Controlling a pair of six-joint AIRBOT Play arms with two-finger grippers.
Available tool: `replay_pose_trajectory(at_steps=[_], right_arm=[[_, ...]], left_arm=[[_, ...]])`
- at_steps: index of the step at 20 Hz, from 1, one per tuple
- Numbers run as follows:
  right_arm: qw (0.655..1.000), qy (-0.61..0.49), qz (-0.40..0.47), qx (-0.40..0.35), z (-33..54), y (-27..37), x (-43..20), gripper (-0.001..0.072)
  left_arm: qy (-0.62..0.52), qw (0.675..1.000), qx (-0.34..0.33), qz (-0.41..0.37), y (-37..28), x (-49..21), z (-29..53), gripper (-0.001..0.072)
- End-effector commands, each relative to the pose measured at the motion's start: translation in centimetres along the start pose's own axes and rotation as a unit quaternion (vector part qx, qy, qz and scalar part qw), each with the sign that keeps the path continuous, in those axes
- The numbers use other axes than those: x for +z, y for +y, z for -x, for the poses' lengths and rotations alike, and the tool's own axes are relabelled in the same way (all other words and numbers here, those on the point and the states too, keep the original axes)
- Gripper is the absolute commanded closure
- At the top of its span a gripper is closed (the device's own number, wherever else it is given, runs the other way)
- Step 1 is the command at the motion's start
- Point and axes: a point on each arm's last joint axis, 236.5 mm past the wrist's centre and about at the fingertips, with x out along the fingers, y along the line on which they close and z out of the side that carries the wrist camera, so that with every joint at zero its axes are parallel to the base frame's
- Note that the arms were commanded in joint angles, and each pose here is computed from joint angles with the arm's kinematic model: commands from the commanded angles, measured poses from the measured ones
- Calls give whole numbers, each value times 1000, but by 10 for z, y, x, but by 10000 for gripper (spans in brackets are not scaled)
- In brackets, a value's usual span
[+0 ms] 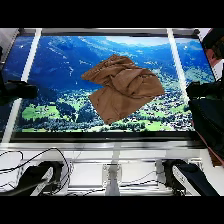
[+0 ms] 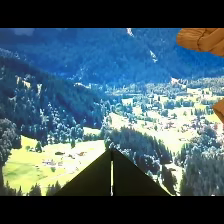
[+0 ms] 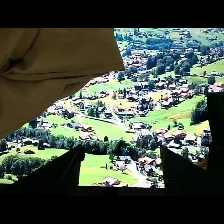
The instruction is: Fold the clothes and pants, and hang the long-sleeved shirts on hangers.
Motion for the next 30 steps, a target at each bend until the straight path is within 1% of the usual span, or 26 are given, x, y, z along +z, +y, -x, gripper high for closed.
replay_pose_trajectory(at_steps=[1, 10, 18, 23, 27, 28, 29, 30], right_arm=[[1000, -3, -1, 3, 0, 1, 1, 162], [1000, -4, 4, 2, -5, 1, 1, 164], [999, 33, 32, 1, -40, 3, -28, 164], [999, -2, 33, 0, -43, 3, -13, 164], [999, -29, 33, -1, -43, 3, 0, 164], [999, -34, 33, -1, -43, 3, 3, 164], [999, -41, 33, -1, -42, 3, 6, 164], [998, -48, 33, -2, -42, 3, 9, 164]], left_arm=[[0, 1000, 0, 0, 0, 0, 0, 684], [0, 1000, 0, 0, 0, 0, 0, 684], [-2, 1000, -7, 5, -3, 1, 0, 684], [-30, 1000, -6, 6, -3, 14, -3, 684], [27, 999, -13, 22, -9, -12, -32, 677], [50, 998, -16, 31, -11, -24, -45, 633], [75, 996, -20, 34, -15, -39, -59, 504], [107, 993, -34, 42, -24, -58, -74, 444]])
